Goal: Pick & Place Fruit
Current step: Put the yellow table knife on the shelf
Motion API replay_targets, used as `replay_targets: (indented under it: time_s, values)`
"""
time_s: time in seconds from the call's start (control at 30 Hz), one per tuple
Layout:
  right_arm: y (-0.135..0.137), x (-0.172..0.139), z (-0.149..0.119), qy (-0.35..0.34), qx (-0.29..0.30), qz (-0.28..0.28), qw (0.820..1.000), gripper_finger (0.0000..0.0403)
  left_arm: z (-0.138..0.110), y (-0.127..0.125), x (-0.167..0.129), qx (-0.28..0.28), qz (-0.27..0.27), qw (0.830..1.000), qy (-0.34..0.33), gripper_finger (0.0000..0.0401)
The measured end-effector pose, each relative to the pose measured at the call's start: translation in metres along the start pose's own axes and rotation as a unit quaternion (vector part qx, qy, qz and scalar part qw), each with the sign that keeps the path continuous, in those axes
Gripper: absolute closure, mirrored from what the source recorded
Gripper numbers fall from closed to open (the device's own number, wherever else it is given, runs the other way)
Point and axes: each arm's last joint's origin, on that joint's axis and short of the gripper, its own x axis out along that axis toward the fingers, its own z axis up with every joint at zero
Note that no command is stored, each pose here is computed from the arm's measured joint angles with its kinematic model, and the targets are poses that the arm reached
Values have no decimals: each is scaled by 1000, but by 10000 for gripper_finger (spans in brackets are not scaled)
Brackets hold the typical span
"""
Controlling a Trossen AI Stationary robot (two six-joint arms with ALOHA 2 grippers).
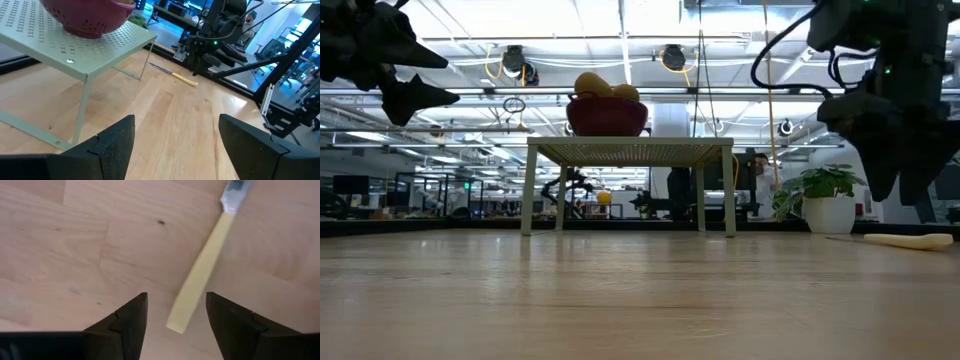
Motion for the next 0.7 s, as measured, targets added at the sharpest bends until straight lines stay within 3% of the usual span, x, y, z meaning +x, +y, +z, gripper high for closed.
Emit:
replay_targets:
  time_s: [0.7]
  values:
    - [-13,35,-5,11,13,22,1000,220,0,0,0,3,0,1000,0,119]
